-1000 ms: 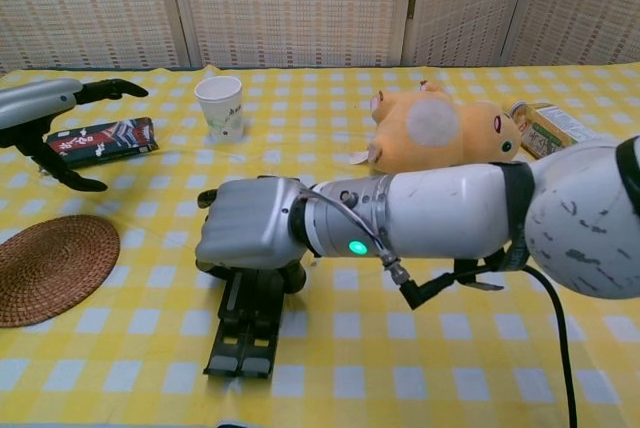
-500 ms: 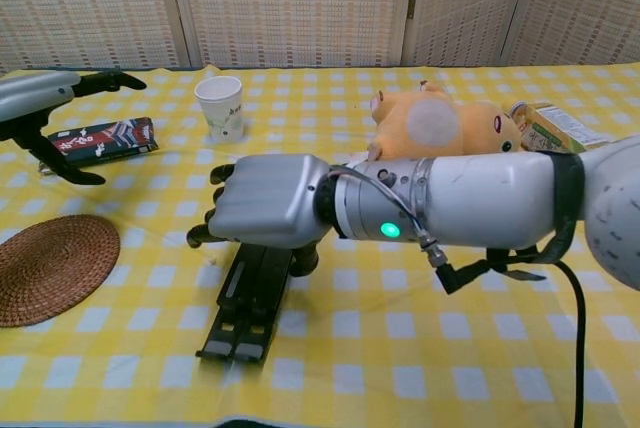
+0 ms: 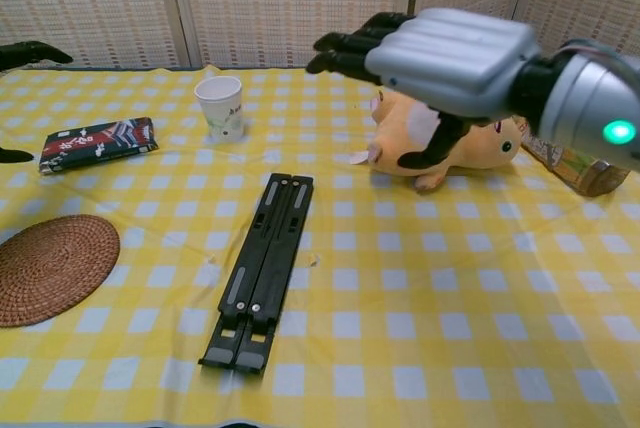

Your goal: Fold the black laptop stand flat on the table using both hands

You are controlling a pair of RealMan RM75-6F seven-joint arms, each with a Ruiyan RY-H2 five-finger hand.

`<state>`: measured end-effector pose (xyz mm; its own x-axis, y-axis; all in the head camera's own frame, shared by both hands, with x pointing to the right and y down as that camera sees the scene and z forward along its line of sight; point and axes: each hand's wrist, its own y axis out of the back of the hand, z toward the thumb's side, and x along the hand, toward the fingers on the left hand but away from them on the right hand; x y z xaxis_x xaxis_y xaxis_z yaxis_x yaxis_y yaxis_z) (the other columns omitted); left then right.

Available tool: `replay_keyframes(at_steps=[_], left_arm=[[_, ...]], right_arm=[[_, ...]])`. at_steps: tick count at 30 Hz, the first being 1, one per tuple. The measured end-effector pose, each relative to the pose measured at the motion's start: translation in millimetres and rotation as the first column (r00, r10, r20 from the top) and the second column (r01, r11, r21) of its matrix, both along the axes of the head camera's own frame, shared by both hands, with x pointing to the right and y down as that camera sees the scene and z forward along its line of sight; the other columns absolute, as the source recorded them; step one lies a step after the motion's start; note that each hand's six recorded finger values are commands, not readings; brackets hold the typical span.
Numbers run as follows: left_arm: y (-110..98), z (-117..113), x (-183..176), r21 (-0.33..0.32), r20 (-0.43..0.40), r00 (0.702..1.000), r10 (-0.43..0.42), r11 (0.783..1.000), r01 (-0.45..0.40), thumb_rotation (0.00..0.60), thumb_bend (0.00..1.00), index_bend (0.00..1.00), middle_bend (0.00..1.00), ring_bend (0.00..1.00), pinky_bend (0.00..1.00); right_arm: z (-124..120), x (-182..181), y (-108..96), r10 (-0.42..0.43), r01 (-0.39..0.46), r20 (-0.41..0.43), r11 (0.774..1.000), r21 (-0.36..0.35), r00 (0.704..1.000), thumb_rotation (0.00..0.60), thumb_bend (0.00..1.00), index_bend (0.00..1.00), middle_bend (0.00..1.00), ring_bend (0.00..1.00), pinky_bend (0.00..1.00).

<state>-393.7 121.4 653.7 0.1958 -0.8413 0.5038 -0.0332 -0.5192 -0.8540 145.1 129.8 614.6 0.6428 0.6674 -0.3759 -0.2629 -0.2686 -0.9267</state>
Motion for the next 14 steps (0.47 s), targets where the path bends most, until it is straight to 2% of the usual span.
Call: replay_keyframes(at_steps=[3, 8, 14], left_arm=[[5.2, -12.7, -17.4, 0.046, 0.036, 0.999, -0.034, 0.998, 0.032, 0.600, 0.23, 0.10, 0.03, 0.00, 0.00], [25.3, -34.4, -48.7, 0.100, 0.088, 0.991, -0.099, 0.991, 0.090, 0.600, 0.23, 0.10, 0.03, 0.00, 0.00], [63.1, -58.2, -76.0, 0.130, 0.111, 0.978, -0.175, 0.978, 0.161, 0.600, 0.23, 0.09, 0.03, 0.00, 0.00]], right_arm=[[-14.4, 52.0, -1.9, 0.150, -0.150, -0.010, 0.988, 0.025, 0.989, 0.600, 0.26, 0.00, 0.03, 0.09, 0.04], [-30.0, 121.8, 7.7, 0.340, -0.340, 0.002, 0.940, 0.013, 0.940, 0.600, 0.26, 0.00, 0.00, 0.06, 0.03], [-39.4, 196.9, 38.4, 0.531, -0.529, 0.030, 0.847, -0.052, 0.847, 0.600, 0.26, 0.00, 0.00, 0.00, 0.00]])
